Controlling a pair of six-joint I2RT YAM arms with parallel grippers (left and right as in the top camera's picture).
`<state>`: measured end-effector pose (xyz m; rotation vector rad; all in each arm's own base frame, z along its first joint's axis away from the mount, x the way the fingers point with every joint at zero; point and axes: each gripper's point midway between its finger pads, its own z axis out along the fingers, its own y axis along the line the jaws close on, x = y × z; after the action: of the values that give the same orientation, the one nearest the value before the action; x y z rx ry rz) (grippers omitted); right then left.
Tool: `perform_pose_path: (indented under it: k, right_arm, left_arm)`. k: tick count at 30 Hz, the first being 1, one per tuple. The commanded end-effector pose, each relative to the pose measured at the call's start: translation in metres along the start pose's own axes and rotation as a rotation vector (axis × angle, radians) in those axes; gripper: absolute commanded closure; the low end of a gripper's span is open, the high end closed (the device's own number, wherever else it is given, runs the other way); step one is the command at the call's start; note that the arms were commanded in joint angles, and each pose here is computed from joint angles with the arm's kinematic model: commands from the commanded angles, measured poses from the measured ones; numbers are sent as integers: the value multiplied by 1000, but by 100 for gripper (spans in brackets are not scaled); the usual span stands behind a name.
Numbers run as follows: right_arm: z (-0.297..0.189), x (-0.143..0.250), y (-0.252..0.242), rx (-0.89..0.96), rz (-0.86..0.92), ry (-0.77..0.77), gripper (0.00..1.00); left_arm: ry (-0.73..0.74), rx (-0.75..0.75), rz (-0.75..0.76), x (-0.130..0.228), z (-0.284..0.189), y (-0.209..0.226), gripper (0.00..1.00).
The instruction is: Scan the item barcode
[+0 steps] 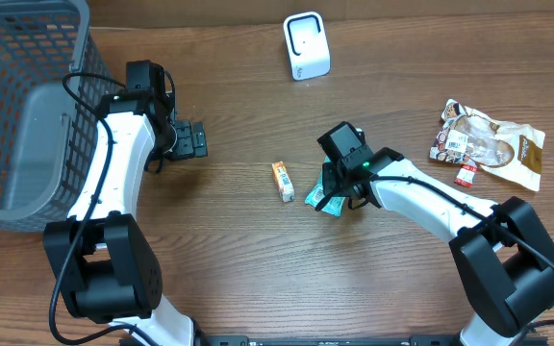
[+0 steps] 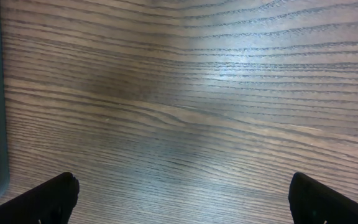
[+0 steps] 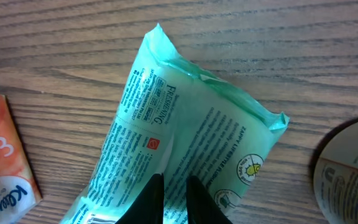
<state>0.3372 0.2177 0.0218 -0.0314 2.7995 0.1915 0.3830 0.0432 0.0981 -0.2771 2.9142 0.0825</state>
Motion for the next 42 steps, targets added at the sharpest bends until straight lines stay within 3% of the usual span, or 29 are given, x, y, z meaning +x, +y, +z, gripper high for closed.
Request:
perform_pose_path:
  k: [1,14,21,25,28,42]
  right_arm:
    - [7,10,-4,22,0,20,86]
    - [-2,-17,23,-60,-231,-70,79]
    - [-32,-28,49,-150,-221,-22,79]
    - [-29,-25,33,-72,-164,-11,78]
    - [-29,-27,17,14,-130,-24,70]
    - [-5,-16,-6,127,-82,-6,71]
  left_arm:
    - [1,-4,21,0,1,0,0]
    - [1,-4,21,0,1,0,0]
    - [1,-4,21,0,1,0,0]
    - [1,-4,21,0,1,0,0]
    - [1,-4,21,0,1,0,0]
    - [1,-4,21,0,1,0,0]
